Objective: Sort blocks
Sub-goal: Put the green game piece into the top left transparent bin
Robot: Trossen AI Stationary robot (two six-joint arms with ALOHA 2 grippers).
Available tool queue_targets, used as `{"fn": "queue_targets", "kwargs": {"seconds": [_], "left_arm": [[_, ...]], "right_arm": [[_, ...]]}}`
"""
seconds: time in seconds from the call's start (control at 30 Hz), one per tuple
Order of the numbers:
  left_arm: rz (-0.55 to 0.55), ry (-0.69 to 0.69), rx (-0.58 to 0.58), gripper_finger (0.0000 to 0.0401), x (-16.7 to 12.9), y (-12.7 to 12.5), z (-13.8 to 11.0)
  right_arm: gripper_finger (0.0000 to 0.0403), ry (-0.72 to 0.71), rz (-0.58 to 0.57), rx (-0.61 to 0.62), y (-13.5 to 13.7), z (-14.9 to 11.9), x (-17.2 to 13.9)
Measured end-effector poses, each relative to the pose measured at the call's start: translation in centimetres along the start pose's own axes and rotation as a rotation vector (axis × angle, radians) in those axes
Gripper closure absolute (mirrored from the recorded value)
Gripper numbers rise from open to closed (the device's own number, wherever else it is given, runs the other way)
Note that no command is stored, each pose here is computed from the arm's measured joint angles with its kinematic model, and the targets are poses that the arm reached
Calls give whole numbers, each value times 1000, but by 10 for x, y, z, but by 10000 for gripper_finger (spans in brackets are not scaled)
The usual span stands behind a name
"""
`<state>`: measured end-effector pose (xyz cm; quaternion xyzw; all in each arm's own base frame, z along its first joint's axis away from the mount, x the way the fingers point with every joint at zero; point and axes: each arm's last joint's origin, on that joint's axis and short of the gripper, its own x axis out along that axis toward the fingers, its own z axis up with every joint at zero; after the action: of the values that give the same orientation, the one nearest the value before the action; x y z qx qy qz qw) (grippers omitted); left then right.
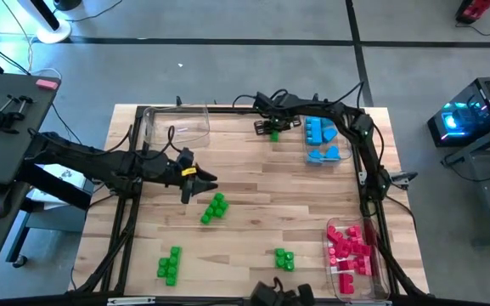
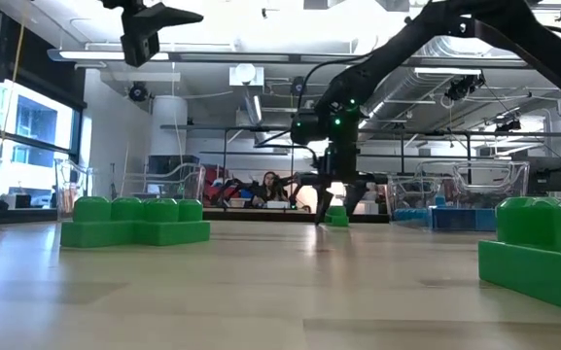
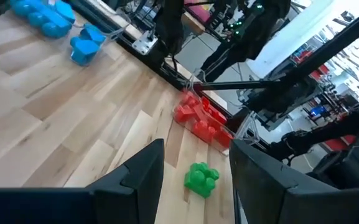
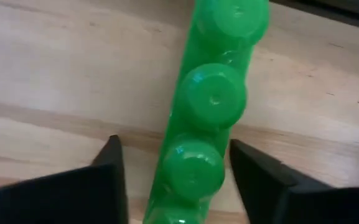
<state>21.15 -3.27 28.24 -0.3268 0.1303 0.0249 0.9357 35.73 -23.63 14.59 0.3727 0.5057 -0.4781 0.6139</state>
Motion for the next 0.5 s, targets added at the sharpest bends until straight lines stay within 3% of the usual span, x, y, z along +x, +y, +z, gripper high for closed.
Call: {"fn": "queue_targets", "kwargs": {"seconds": [0.17, 0.37, 0.5], "left_arm": [[-73, -91, 37, 233, -1, -7, 9], [-180, -264, 81, 233, -7, -15, 28], [-217, -367, 117, 233, -25, -17, 42]], "right_arm": [[383, 28, -13, -109, 2, -8, -7], [390, -71, 74, -203, -1, -9, -59], [396, -210, 237, -305, 6, -18, -113]]}}
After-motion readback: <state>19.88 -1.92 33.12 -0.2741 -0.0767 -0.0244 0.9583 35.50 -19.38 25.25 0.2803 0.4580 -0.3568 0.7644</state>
